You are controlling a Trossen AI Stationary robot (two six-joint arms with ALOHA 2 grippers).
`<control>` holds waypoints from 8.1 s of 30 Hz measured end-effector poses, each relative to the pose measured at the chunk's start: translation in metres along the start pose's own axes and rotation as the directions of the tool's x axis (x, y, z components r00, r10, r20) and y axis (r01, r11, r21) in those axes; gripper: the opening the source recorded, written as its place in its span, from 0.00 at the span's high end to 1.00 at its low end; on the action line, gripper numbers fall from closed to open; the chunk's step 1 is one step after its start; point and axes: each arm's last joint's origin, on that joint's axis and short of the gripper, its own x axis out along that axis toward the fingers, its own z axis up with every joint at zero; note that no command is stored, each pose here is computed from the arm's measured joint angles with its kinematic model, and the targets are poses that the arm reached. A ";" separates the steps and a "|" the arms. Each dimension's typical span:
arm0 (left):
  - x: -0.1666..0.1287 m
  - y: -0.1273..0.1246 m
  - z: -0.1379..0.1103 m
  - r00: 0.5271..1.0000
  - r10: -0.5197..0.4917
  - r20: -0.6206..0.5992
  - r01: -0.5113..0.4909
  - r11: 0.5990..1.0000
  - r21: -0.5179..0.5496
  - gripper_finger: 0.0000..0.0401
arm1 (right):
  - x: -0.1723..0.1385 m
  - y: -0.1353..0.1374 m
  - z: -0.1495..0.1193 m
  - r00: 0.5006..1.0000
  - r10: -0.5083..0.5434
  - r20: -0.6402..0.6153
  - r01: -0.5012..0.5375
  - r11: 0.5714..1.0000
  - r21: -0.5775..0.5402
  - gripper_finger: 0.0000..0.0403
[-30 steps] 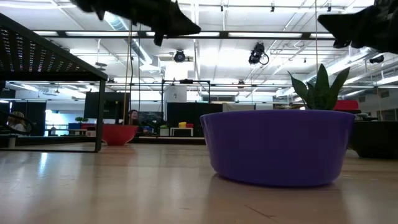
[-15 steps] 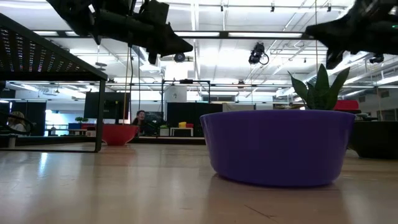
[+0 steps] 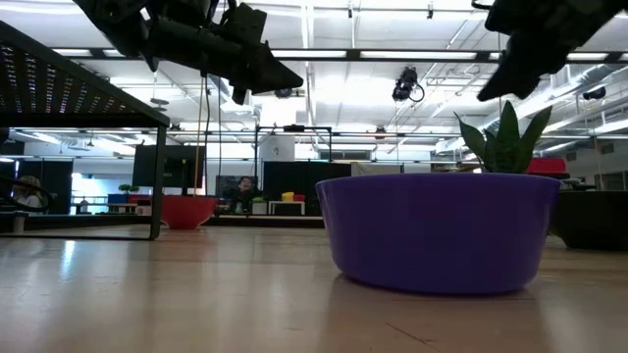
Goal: Pick & Place Mini bowls
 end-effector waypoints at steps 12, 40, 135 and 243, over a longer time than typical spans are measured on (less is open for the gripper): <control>0.000 0.000 -0.004 0.999 0.004 -0.037 -0.004 1.000 0.004 0.97 | 0.007 0.040 -0.001 0.836 0.145 -0.529 -0.180 0.984 -0.014 0.63; 0.000 0.000 -0.005 0.998 0.005 -0.055 -0.005 1.000 0.007 0.97 | 0.002 0.163 -0.076 0.718 0.525 -0.457 -0.528 0.839 0.134 0.54; 0.005 -0.120 0.037 0.783 -0.525 -0.334 0.622 0.668 0.408 0.46 | 0.079 0.081 0.061 0.861 0.508 0.023 -0.386 0.681 -0.623 0.98; -0.135 -0.291 0.077 0.422 0.042 -0.906 -0.064 0.998 0.016 0.97 | 0.058 0.059 0.071 0.822 0.495 0.283 -0.071 0.580 -0.811 0.89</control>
